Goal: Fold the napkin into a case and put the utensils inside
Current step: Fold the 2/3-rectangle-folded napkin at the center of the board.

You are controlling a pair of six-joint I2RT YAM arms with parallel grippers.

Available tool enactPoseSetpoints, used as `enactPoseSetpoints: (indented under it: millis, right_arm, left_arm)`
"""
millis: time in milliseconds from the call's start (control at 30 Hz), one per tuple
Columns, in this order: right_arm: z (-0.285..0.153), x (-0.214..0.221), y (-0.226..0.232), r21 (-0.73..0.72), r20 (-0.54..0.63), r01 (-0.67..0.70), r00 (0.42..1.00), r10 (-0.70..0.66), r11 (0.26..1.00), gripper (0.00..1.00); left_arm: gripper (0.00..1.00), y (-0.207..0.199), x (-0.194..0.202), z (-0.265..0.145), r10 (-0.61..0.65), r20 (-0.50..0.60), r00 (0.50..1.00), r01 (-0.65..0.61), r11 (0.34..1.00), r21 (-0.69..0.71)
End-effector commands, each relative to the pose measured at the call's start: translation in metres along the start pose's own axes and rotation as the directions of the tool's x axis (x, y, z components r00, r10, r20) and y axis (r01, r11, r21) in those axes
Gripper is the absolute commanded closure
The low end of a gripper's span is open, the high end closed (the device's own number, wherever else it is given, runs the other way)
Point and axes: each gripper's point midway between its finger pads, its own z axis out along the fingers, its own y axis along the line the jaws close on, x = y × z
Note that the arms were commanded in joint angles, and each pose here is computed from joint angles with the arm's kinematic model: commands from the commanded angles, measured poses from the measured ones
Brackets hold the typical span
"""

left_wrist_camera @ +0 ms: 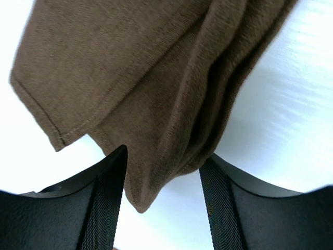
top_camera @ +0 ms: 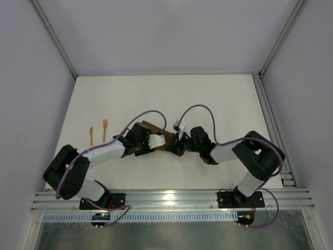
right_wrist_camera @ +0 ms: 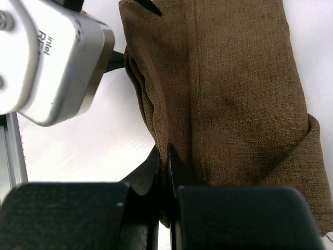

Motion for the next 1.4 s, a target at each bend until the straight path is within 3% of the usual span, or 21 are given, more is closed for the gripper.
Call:
enactPoseSetpoints:
  millis: [0,33,167,367,500,567,733,967,1167,1367]
  right_arm:
    - [-0.002,-0.032,0.009,-0.035,0.082,0.018,0.997,-0.015,0.999,0.97]
    - [-0.003,-0.032,0.009,-0.042,0.08,0.016,0.997,-0.013,0.999,0.97]
    - [-0.006,-0.031,0.007,-0.055,0.072,0.009,0.997,-0.005,0.998,0.97]
    - [-0.011,-0.017,0.003,-0.047,0.025,0.016,1.0,-0.014,0.999,0.97]
    - [-0.016,-0.007,0.01,-0.086,-0.02,0.024,0.999,-0.026,0.996,0.97]
    - [-0.019,-0.004,0.016,-0.11,-0.034,0.024,0.999,-0.028,0.994,0.97]
    - [-0.032,0.012,0.026,-0.133,-0.124,0.03,0.991,-0.047,0.991,0.97]
    - [-0.031,-0.009,0.02,-0.127,-0.134,-0.01,0.991,-0.008,0.992,0.97]
    - [-0.031,0.001,0.002,-0.114,-0.171,-0.075,0.984,0.055,0.991,0.97]
    - [-0.032,0.006,0.001,-0.132,-0.167,-0.096,0.983,0.074,0.987,0.97]
  left_arm:
    - [0.43,0.023,-0.001,0.005,-0.045,0.018,0.999,0.047,0.985,-0.168]
    - [0.44,0.024,0.0,0.006,-0.05,0.022,0.999,0.053,0.981,-0.187]
    - [0.73,0.026,0.012,0.007,-0.072,-0.005,0.997,0.069,0.971,-0.231]
    - [0.92,0.021,0.007,-0.006,-0.06,0.016,0.998,0.062,0.979,-0.194]
    - [0.99,-0.002,0.009,-0.023,-0.048,-0.015,0.999,0.047,0.998,-0.052]
    - [1.0,-0.009,0.0,-0.034,-0.037,0.01,0.999,0.036,0.999,0.016]
    - [0.99,-0.045,0.01,-0.06,0.006,-0.046,0.999,0.004,0.974,0.225]
    - [1.0,-0.026,-0.023,-0.066,-0.013,0.036,0.999,0.003,0.969,0.249]
    - [1.0,-0.002,-0.026,-0.051,-0.048,0.021,0.999,0.041,0.966,0.256]
    - [0.85,0.003,-0.023,-0.046,0.013,-0.015,1.0,-0.008,0.96,0.278]
